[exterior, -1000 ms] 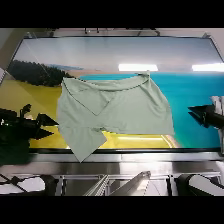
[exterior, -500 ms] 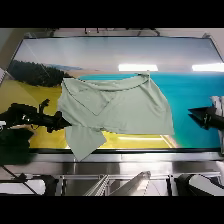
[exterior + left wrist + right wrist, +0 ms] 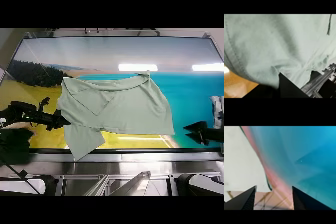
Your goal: Fold the shirts.
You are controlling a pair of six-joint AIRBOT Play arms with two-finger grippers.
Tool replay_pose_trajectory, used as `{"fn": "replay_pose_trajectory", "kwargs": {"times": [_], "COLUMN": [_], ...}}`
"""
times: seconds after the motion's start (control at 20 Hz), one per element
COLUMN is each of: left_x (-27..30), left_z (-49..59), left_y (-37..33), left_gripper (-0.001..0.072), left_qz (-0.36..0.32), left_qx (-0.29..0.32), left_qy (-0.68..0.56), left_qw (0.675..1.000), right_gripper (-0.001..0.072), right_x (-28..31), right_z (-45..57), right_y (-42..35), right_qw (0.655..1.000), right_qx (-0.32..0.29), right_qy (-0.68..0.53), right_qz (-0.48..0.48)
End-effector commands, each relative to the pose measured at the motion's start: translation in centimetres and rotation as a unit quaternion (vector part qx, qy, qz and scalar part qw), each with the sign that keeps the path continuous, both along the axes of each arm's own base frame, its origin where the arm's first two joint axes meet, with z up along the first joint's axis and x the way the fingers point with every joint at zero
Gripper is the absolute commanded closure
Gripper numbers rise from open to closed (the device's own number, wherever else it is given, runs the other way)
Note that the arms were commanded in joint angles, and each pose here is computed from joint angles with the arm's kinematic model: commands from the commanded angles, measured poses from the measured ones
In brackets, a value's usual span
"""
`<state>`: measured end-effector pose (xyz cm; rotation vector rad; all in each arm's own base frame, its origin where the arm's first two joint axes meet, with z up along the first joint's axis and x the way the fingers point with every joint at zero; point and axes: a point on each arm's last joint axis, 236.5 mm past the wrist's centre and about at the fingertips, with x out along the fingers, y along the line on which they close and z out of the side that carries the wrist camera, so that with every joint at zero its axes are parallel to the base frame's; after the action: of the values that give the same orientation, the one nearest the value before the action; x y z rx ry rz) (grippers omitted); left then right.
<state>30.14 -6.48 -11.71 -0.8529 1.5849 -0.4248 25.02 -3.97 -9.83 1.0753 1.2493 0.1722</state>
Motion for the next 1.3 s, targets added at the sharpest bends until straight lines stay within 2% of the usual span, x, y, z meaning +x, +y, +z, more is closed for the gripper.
{"fn": "replay_pose_trajectory", "kwargs": {"times": [0.0,0.2,0.25,0.3,0.45,0.55,0.6,0.65,0.8,0.9,0.95,1.0,1.1,1.25], "left_x": [-0.1,-0.1,-0.1,0.0,0.1,0.1,0.1,0.3,2.2,2.1,1.4,-0.1,-3.7,-9.3], "left_z": [0.5,0.5,0.5,0.5,0.4,0.5,0.7,1.4,9.0,18.4,24.0,31.1,39.3,51.1], "left_y": [-0.3,-0.3,-0.3,-0.3,-0.2,-0.3,-0.4,-0.9,-3.3,-5.0,-5.8,-6.8,-7.7,-8.2], "left_gripper": [0.0689,0.0689,0.0689,0.0689,0.0689,0.0688,0.0688,0.0689,0.0689,0.0689,0.0689,0.0688,0.0687,0.0686], "left_qz": [-0.002,-0.002,-0.002,-0.001,0.001,0.001,0.002,0.000,-0.034,-0.088,-0.119,-0.149,-0.208,-0.219], "left_qx": [-0.014,-0.014,-0.013,-0.012,-0.010,-0.011,-0.017,-0.033,-0.136,-0.211,-0.245,-0.284,-0.194,0.011], "left_qy": [0.002,0.002,0.001,0.001,-0.001,-0.001,-0.001,-0.004,-0.086,-0.206,-0.286,-0.393,-0.539,-0.724], "left_qw": [1.000,1.000,1.000,1.000,1.000,1.000,1.000,0.999,0.986,0.951,0.919,0.862,0.793,0.654], "right_gripper": [0.0211,0.0212,0.0228,0.0278,0.0283,0.0574,0.0659,0.0692,0.0693,0.0692,0.0692,0.0692,0.0693,0.0693], "right_x": [0.2,1.6,1.6,1.6,2.4,3.7,4.7,5.6,7.7,7.5,7.3,6.6,3.1,-2.9], "right_z": [-2.8,-3.3,-3.3,-3.3,-2.7,-0.9,0.4,2.0,9.7,18.3,23.7,30.2,42.2,56.0], "right_y": [2.4,7.0,7.7,8.4,9.2,10.2,10.8,11.2,12.1,12.6,12.4,12.1,11.5,11.4], "right_qw": [0.998,0.994,0.993,0.992,0.993,0.992,0.990,0.987,0.965,0.930,0.904,0.866,0.770,0.610], "right_qx": [-0.016,-0.011,-0.010,-0.009,0.006,0.038,0.057,0.072,0.107,0.110,0.100,0.077,-0.020,-0.240], "right_qy": [0.027,0.022,0.021,0.020,0.008,-0.037,-0.068,-0.099,-0.212,-0.321,-0.391,-0.478,-0.631,-0.755], "right_qz": [0.050,0.102,0.114,0.123,0.117,0.114,0.108,0.101,0.109,0.142,0.141,0.129,0.088,-0.022]}}
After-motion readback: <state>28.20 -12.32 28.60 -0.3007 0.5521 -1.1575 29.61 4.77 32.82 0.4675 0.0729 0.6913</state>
